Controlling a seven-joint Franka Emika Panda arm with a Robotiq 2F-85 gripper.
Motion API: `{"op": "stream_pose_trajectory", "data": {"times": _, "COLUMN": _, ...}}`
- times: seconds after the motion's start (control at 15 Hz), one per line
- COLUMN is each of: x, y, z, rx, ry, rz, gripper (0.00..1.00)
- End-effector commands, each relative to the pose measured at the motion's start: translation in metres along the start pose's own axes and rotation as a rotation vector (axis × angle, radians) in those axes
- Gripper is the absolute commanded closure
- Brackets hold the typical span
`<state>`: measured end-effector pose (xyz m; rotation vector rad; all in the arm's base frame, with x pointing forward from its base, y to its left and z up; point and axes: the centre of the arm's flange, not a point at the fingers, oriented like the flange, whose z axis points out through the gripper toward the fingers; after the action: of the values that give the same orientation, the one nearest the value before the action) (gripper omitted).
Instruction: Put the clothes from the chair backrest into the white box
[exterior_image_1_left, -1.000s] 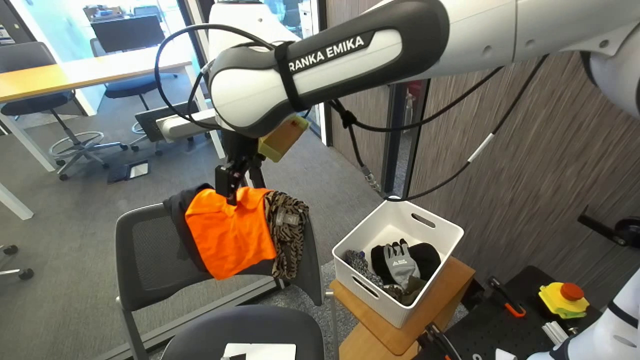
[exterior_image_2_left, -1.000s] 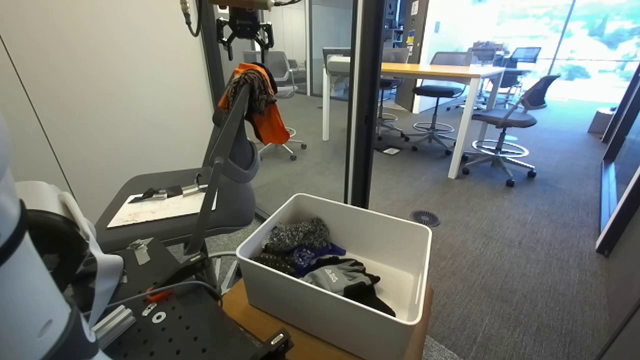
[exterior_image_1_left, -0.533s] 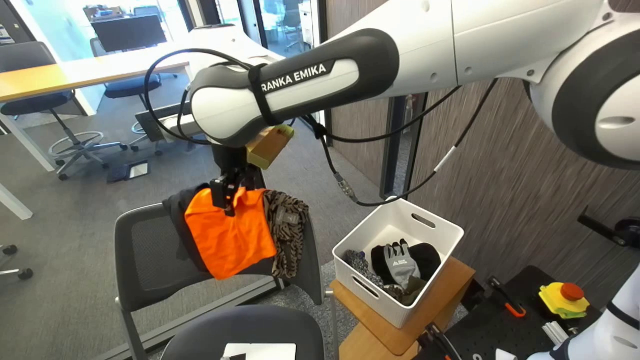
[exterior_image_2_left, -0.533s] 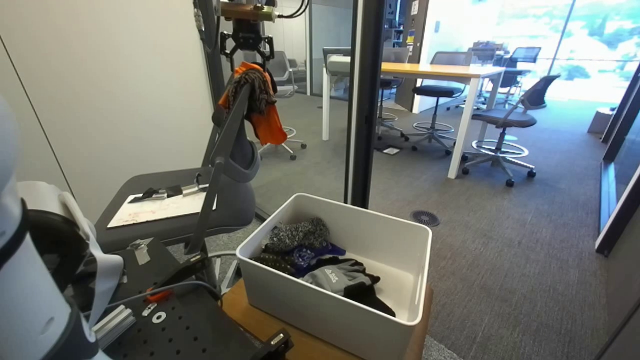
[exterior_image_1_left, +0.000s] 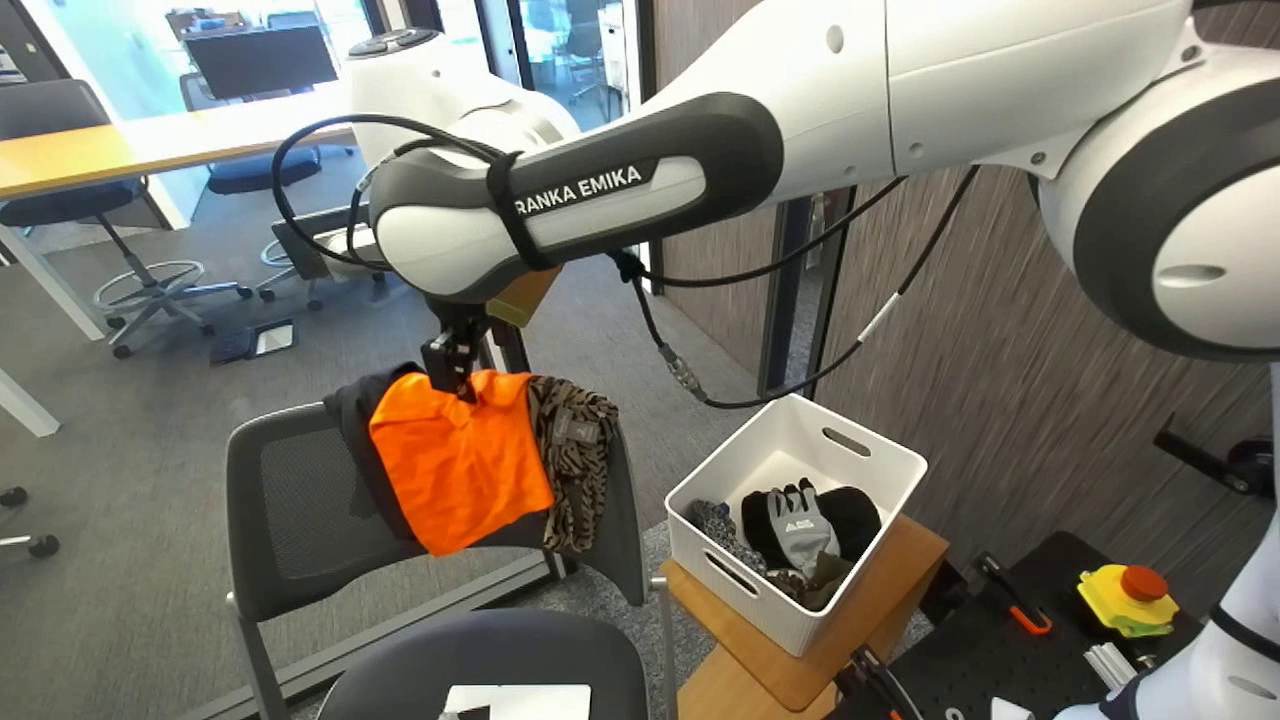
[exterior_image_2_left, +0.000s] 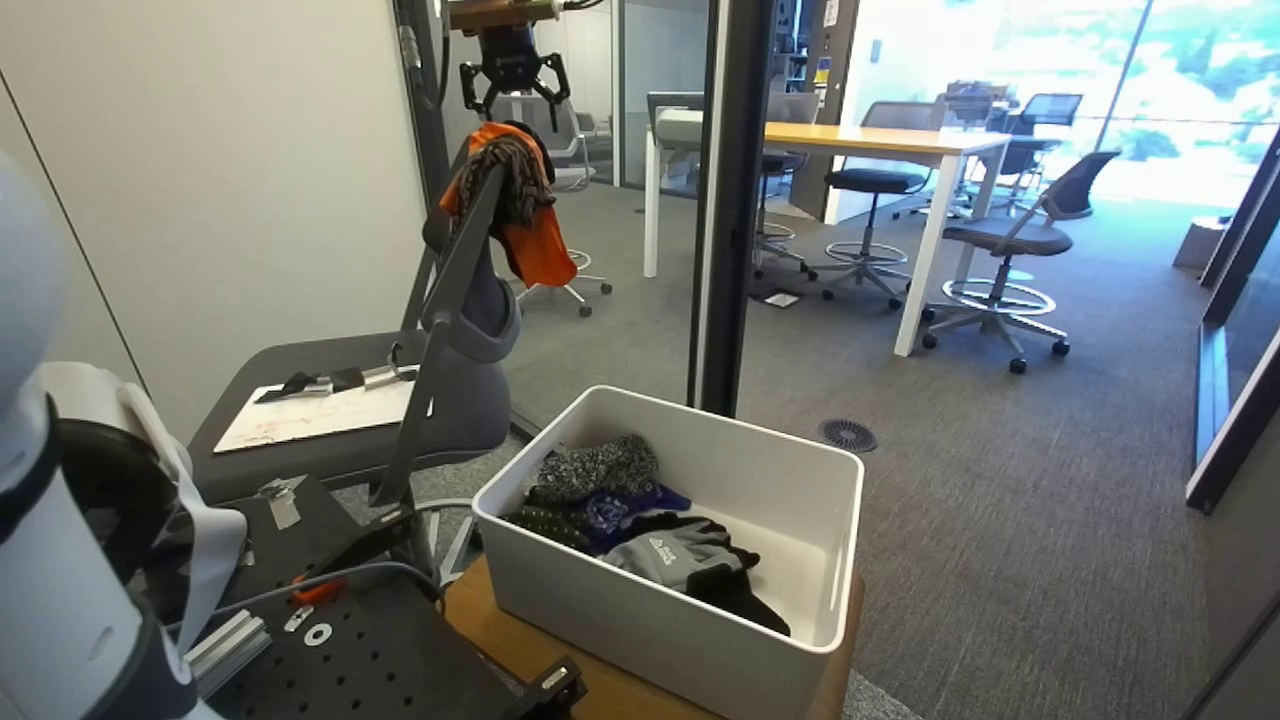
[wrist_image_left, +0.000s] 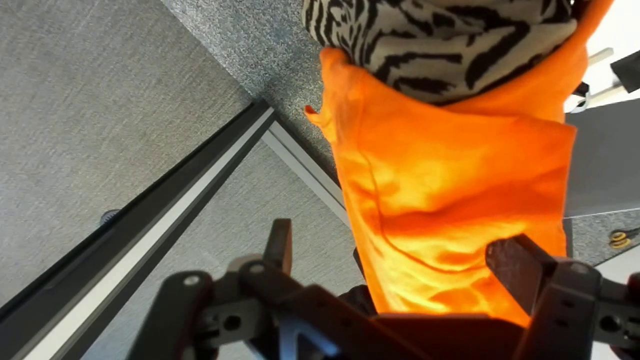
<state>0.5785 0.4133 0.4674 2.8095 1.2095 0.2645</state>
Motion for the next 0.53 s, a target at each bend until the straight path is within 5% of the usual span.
{"op": "stream_pose_trajectory", "data": {"times": 0.0, "x": 0.0116, "y": 0.0032, "z": -0.009, "rx": -0.055, "ry": -0.033, "rz": 0.026, "gripper": 0.0}}
{"op": "stream_pose_trajectory", "data": {"times": 0.47, "x": 0.0103, "y": 0.0061, "z": -0.0036, "rx": -0.027, "ry": -0.18, "rz": 0.068, "gripper": 0.0}}
